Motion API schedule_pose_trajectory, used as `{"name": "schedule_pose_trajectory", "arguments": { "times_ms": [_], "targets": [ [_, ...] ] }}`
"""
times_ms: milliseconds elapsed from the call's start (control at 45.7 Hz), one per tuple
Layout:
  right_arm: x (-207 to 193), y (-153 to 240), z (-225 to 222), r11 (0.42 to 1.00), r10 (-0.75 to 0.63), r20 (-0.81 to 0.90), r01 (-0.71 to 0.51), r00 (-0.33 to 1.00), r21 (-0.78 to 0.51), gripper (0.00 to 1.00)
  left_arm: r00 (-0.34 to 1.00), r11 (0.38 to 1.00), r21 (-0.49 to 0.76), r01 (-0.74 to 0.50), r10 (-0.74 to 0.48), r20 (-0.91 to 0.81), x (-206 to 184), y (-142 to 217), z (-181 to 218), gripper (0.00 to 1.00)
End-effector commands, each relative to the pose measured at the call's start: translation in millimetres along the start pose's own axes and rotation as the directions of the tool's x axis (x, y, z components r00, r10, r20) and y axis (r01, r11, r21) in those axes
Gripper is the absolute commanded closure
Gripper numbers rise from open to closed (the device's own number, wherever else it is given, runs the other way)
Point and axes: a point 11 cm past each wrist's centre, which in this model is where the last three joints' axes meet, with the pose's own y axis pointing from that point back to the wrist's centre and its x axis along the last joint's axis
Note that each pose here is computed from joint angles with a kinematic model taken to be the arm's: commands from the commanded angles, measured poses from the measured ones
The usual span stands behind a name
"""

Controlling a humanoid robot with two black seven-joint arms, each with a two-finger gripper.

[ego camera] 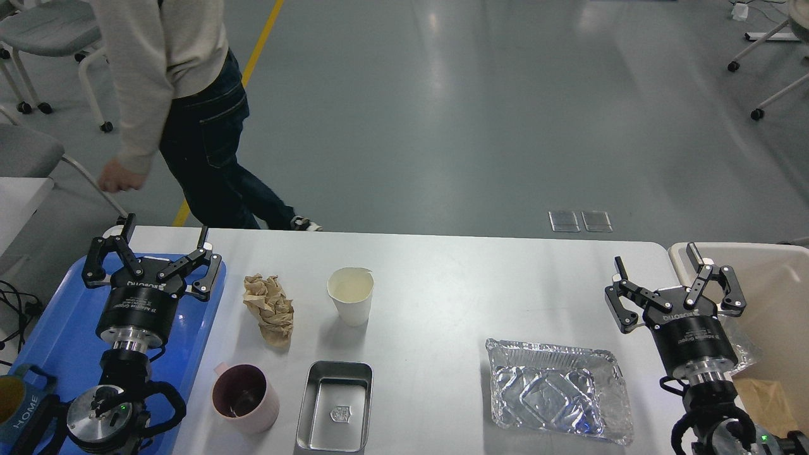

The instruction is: Tidy desktop

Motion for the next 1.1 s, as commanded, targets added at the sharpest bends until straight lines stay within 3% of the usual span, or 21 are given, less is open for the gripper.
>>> {"name": "schedule_pose_trajectory", "arguments": {
  "times_ms": [0,175,745,964,1073],
  "targets": [
    [-3,-3,0,1.000,-0.009,0.005,0.009,1.000,0.005,0.00,1.000,1.000,0.021,0.002,-0.003,0.013,1,1,1,0.04],
    [-3,-3,-1,1.000,-0.017,0.005,0.017,1.000,0.010,0.00,0.999,0.995,0.097,-0.001,-0.003,0.043,4,2,-9,0.04],
    [-5,0,-4,0.999,-0.038,0.000,0.038,0.999,0.018,0.00,0.999,0.999,0.016,-0.030,0.029,0.045,14,6,7,0.04],
    [-3,2,-11,0.999,-0.034,-0.004,0.034,0.999,0.037,0.00,0.931,0.996,0.083,-0.040,0.007,0.365,15,8,30,0.04],
    [-2,3,-11,0.999,-0.031,-0.004,0.031,1.000,0.037,0.00,0.906,0.993,0.108,-0.039,-0.010,0.423,13,7,20,0.04]
  ]
}}
